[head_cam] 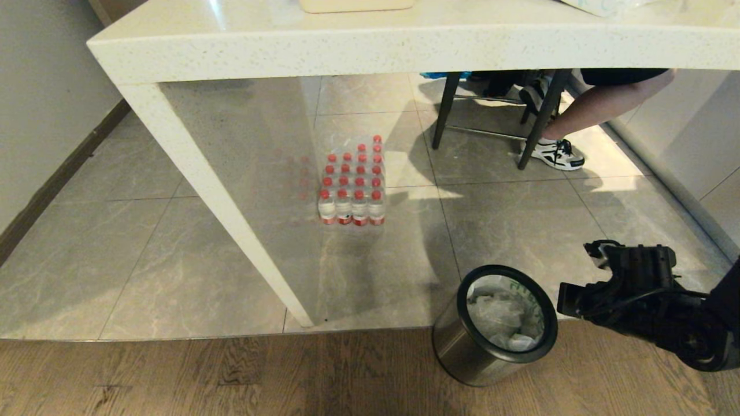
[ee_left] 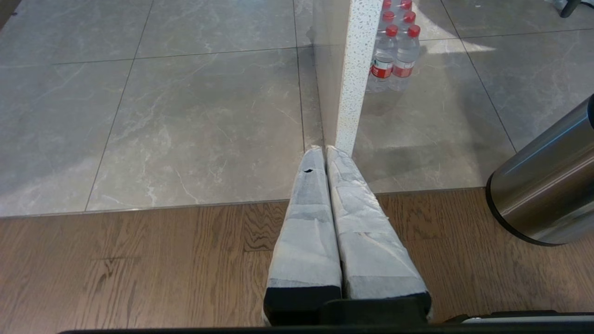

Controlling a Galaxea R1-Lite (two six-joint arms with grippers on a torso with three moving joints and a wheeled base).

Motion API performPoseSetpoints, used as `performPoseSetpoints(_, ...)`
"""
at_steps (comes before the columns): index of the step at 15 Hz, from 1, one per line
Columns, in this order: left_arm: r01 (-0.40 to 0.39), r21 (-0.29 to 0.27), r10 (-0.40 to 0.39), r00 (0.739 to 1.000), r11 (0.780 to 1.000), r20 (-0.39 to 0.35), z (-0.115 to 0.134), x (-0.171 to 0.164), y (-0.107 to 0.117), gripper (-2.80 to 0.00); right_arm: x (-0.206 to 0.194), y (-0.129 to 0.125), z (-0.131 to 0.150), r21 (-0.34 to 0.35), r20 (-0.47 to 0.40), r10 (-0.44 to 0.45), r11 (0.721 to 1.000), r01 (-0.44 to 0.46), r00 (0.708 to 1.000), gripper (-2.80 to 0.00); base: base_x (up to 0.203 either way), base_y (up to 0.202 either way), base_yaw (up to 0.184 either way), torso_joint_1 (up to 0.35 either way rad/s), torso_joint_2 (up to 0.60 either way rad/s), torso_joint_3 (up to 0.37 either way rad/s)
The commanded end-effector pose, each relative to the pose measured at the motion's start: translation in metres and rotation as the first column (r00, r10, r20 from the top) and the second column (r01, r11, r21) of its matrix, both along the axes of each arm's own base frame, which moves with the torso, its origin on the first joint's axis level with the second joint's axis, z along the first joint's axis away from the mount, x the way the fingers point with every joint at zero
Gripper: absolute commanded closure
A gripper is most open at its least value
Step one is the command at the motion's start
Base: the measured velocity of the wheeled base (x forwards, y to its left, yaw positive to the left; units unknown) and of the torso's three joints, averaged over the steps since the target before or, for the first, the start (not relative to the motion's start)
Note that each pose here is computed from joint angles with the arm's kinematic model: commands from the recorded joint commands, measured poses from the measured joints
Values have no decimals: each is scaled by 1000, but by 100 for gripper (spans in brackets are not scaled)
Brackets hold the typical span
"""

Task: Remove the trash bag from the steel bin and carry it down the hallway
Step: Place the outer trash can on the ground

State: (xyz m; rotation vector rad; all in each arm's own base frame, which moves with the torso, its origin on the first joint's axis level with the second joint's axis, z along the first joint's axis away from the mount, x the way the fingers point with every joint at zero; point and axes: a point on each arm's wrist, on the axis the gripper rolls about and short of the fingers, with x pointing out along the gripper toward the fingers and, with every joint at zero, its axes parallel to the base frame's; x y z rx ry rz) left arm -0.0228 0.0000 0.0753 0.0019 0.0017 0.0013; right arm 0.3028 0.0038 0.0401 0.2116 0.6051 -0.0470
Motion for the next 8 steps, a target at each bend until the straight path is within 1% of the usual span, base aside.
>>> performPoseSetpoints(1,0,1,0,1000,1000,0,0,0,0,0,9,-7,-27,-7,-51,-17,1000,17,999,0,0,0,0,0,0,0)
performPoseSetpoints(3,0,1,0,1000,1000,0,0,0,0,0,18,-12,-42,-29,-63,-38,999,36,997,0,0,0,0,0,0,0)
performPoseSetpoints(4,0,1,0,1000,1000,0,0,0,0,0,25,-13,-45,-60,-57,-73,996,69,996,0,0,0,0,0,0,0)
performPoseSetpoints(5,0,1,0,1000,1000,0,0,0,0,0,31,-12,-46,-76,-49,-80,994,76,996,0,0,0,0,0,0,0)
performPoseSetpoints(6,0,1,0,1000,1000,0,0,0,0,0,30,-12,-46,-73,-44,-84,994,80,996,-280,0,0,0,0,0,0)
performPoseSetpoints(8,0,0,0,1000,1000,1,0,0,0,0,29,-12,-48,-69,-55,-78,995,74,995,-280,0,0,0,0,0,0)
